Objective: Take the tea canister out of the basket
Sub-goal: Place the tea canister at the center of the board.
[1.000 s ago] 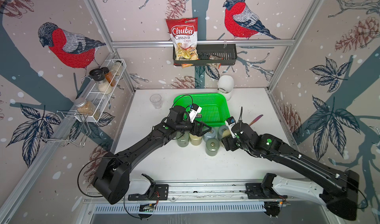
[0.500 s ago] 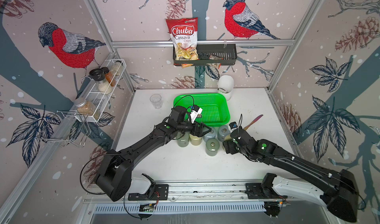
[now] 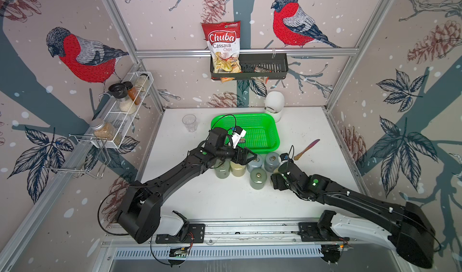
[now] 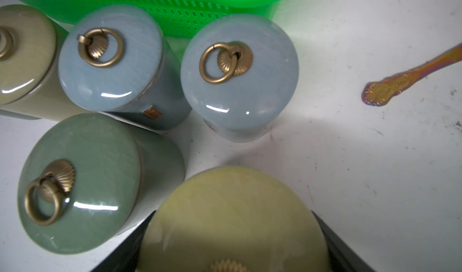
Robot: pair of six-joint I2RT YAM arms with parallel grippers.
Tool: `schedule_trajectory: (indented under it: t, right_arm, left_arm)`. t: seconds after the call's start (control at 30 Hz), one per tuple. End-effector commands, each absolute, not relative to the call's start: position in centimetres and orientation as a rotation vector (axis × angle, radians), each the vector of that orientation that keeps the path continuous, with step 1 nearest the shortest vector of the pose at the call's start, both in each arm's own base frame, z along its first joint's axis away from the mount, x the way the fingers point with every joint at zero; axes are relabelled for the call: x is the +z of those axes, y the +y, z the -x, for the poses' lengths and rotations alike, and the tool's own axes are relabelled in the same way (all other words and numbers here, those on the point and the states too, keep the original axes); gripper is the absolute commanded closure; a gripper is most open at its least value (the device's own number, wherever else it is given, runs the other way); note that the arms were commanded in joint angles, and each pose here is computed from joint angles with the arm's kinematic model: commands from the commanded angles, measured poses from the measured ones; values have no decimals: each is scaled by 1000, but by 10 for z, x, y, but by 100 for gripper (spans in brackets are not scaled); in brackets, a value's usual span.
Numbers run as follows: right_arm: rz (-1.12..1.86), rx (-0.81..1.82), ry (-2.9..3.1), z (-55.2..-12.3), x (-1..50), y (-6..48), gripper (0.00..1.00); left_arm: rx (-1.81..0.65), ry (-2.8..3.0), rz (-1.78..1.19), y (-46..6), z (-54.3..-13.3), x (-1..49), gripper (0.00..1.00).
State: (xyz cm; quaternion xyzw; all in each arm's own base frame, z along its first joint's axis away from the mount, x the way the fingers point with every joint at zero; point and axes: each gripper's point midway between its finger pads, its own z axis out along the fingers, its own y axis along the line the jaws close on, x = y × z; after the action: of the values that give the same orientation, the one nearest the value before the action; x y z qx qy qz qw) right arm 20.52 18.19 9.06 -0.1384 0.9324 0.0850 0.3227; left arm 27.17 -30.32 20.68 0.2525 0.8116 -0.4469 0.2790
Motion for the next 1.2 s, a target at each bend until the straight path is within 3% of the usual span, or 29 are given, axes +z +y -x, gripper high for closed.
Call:
schedule_trajectory:
  t: [0.0,0.5,0.7,0.8,0.9,1.17]
  right_arm:
    - [287,259,2367,-220,102,190,100]
    - [266,262,2378,-223,82,194,97]
    - [279,241,2404,-222,72,194,75]
    - [276,236,2407,-221,71,194,49]
    - [273,235,2404,-221,72,193,32]
    - [300,255,2404,-219,74,195,7]
  left_arm:
    - [-1184,2152,-694,-305,-274,211,7]
    - [-1160,2169,-692,-303,-275,203,6]
    - [-1170,2161,-698,-304,-276,204,6]
    - [-1173,2153,-702,-305,-275,206,6]
    - [-1169,2149,-701,-305,-276,208,6]
    - [-1196,2127,-709,-308,-277,213,6]
